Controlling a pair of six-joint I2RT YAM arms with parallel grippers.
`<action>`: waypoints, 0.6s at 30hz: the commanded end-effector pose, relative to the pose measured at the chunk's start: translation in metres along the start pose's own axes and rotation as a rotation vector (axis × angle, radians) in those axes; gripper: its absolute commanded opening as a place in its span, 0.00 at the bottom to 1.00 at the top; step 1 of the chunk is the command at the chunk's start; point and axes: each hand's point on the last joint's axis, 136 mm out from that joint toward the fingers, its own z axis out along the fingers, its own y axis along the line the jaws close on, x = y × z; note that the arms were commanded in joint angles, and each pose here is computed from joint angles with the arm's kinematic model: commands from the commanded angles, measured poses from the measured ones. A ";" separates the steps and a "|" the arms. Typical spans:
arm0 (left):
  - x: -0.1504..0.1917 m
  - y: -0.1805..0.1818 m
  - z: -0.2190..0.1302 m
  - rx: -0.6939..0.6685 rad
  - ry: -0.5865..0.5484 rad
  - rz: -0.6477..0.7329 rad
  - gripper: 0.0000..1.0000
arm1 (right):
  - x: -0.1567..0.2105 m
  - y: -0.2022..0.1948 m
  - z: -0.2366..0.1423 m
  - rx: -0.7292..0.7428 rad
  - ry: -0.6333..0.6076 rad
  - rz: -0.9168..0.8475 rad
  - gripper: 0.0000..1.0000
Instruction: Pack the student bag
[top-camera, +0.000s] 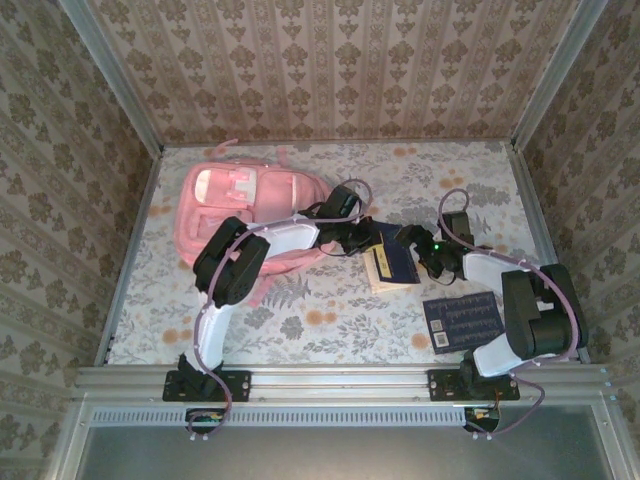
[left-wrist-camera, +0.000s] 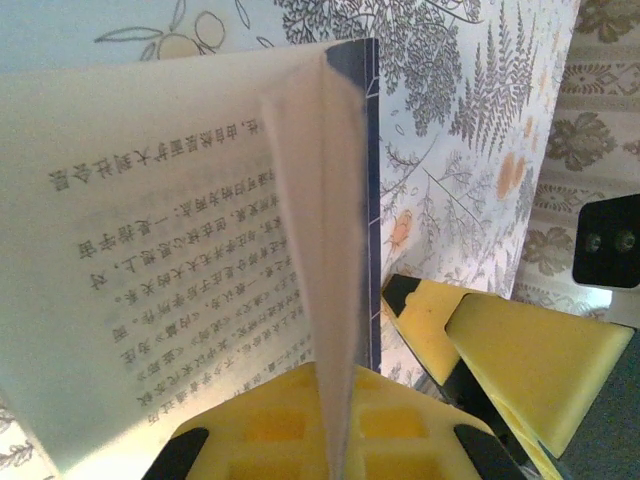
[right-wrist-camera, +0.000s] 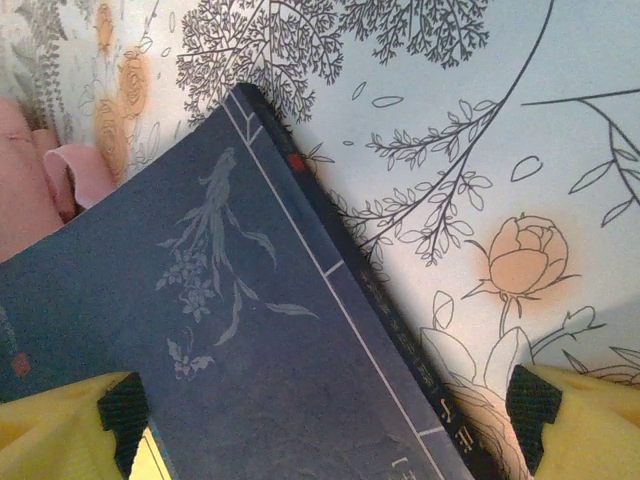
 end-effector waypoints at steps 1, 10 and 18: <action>0.002 -0.038 -0.031 0.098 0.003 0.102 0.00 | 0.024 -0.001 -0.003 -0.083 0.091 0.055 0.97; 0.021 -0.071 -0.062 0.212 0.047 0.206 0.00 | 0.032 0.044 -0.013 -0.459 0.176 0.167 0.98; 0.031 -0.081 -0.082 0.242 0.048 0.255 0.00 | 0.043 0.054 -0.023 -0.539 0.201 0.196 0.98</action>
